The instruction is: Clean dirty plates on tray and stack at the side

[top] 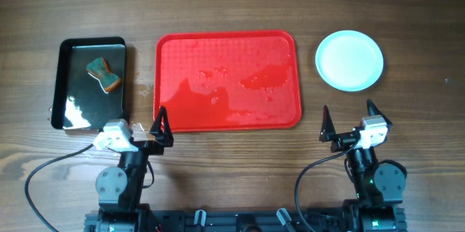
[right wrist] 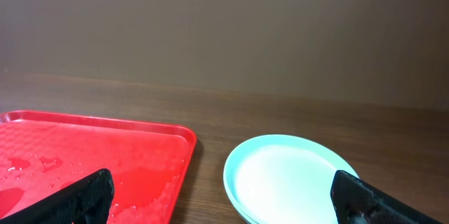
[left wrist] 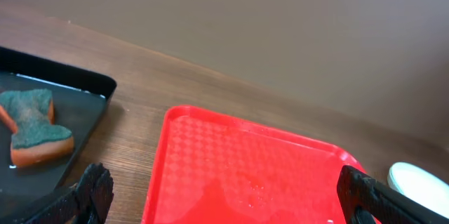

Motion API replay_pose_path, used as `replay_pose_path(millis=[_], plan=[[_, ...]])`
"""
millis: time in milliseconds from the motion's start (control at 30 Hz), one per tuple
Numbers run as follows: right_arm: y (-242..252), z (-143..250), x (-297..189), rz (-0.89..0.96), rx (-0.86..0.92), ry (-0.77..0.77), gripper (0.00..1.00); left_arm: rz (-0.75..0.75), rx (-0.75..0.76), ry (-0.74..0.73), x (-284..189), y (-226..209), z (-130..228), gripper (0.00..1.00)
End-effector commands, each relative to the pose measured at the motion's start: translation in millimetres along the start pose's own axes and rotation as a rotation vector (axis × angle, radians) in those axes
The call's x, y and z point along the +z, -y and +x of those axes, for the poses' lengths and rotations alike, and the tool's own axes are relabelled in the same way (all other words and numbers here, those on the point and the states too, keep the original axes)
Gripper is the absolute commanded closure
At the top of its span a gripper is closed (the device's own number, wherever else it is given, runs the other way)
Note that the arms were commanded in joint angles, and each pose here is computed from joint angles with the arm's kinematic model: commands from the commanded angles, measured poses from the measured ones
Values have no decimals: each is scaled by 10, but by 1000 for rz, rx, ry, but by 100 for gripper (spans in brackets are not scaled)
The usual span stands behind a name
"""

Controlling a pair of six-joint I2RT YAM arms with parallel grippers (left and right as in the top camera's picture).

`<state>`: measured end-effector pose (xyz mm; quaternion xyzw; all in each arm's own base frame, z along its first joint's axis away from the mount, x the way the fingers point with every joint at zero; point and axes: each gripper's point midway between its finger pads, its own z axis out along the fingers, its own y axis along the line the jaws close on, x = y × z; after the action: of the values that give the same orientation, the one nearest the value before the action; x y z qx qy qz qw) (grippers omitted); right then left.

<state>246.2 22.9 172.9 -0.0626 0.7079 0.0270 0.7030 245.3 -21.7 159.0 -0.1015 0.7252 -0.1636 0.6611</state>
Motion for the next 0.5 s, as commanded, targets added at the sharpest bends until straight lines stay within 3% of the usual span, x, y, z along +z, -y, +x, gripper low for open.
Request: replay_pose_path(millis=[0,467], plan=[[34,-31,-8,18,-10,15,0,16,47,-7,-1,37,37,0],[34,-31,-8,18,-11,15,0,17,133,-8,-1,45,44,0]])
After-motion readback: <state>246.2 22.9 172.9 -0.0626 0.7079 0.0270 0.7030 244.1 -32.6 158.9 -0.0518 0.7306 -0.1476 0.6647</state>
